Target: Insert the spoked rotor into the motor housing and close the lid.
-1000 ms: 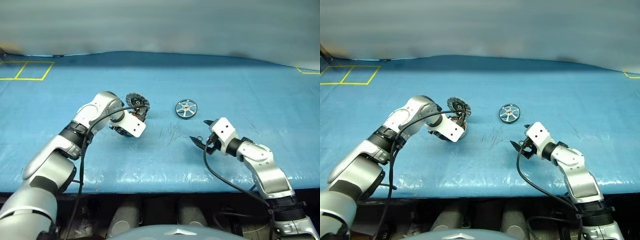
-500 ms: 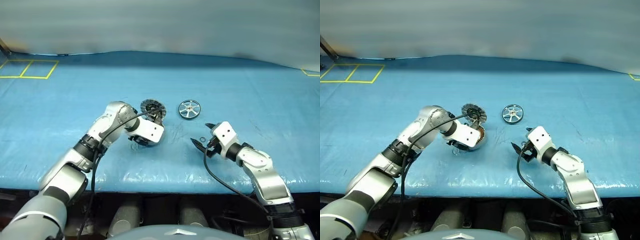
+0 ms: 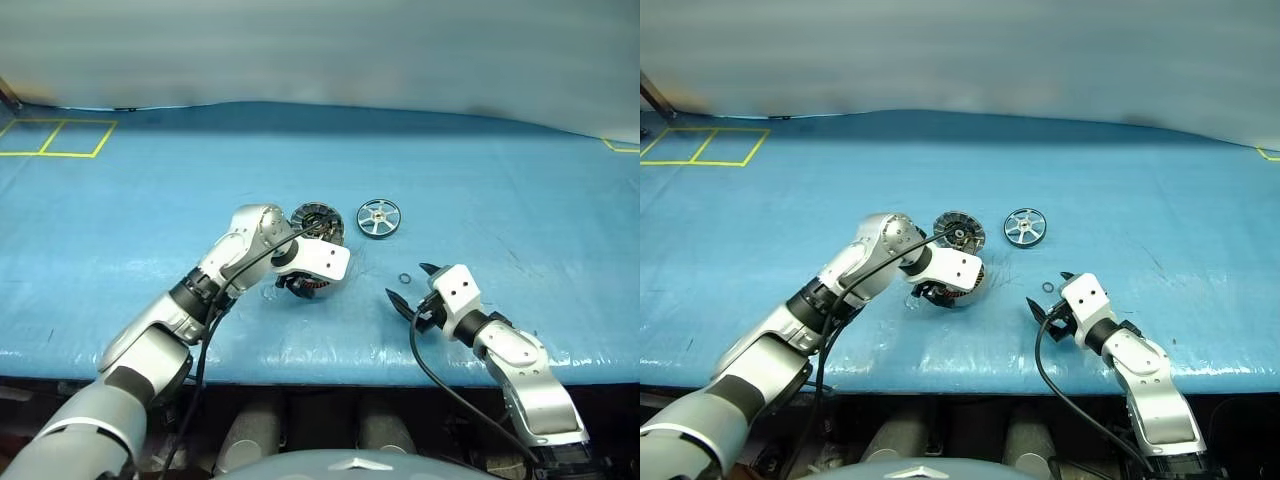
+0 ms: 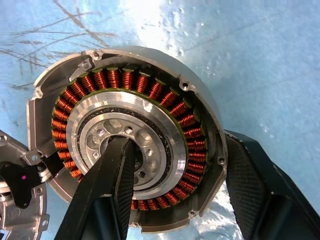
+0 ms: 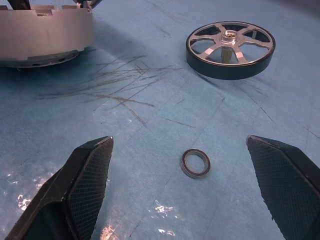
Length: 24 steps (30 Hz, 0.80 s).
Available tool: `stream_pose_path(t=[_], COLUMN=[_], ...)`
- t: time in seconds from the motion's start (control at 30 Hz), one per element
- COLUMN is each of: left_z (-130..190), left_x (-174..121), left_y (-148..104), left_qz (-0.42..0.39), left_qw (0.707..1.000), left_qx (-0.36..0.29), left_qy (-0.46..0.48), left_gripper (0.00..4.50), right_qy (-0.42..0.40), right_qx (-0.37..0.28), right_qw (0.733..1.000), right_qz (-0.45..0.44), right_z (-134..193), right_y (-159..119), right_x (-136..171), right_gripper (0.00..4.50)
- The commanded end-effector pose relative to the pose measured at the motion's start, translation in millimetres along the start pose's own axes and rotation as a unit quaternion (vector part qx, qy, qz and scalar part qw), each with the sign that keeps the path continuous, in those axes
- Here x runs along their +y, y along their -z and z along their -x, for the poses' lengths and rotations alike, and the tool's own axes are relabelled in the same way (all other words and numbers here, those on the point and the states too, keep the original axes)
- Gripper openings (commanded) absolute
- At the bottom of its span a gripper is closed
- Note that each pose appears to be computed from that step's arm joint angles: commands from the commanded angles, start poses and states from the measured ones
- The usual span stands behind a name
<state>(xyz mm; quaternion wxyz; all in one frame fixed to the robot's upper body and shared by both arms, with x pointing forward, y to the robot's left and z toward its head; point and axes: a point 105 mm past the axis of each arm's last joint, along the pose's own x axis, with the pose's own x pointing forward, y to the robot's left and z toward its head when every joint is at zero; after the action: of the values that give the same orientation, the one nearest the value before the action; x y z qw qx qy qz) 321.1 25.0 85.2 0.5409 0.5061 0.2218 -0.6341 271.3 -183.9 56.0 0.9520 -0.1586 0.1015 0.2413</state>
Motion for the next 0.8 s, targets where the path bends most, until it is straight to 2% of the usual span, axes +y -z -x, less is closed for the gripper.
stream_pose_path(t=[0.03,0.37,0.4,0.57,0.7,0.8], left_z=[-6,-8,-8,-10,4,15], left_x=[3,5,5,9,6,0], left_y=[-7,-16,-16,-18,-22,-16], left_qz=[-0.013,-0.022,-0.022,0.024,0.065,0.071], left_qw=[1.000,0.999,0.999,0.998,0.993,0.991], left_qx=[-0.003,-0.022,-0.024,-0.047,-0.097,-0.111], left_qy=[-0.001,0.012,0.011,-0.015,-0.004,-0.002], left_gripper=[2.21,2.21,2.93,4.46,4.49,4.49], right_qy=[0.015,0.015,0.015,0.006,-0.002,-0.002], right_qx=[-0.031,-0.030,-0.030,-0.029,-0.029,-0.028], right_qw=[0.999,0.999,0.999,1.000,1.000,1.000], right_qz=[0.013,0.012,0.012,0.009,0.000,-0.006], right_z=[3,0,0,-4,-5,-6], right_y=[-16,-15,-15,-14,-13,-12], right_x=[-4,0,1,4,6,6], right_gripper=[4.50,4.50,4.50,4.50,4.50,4.50])
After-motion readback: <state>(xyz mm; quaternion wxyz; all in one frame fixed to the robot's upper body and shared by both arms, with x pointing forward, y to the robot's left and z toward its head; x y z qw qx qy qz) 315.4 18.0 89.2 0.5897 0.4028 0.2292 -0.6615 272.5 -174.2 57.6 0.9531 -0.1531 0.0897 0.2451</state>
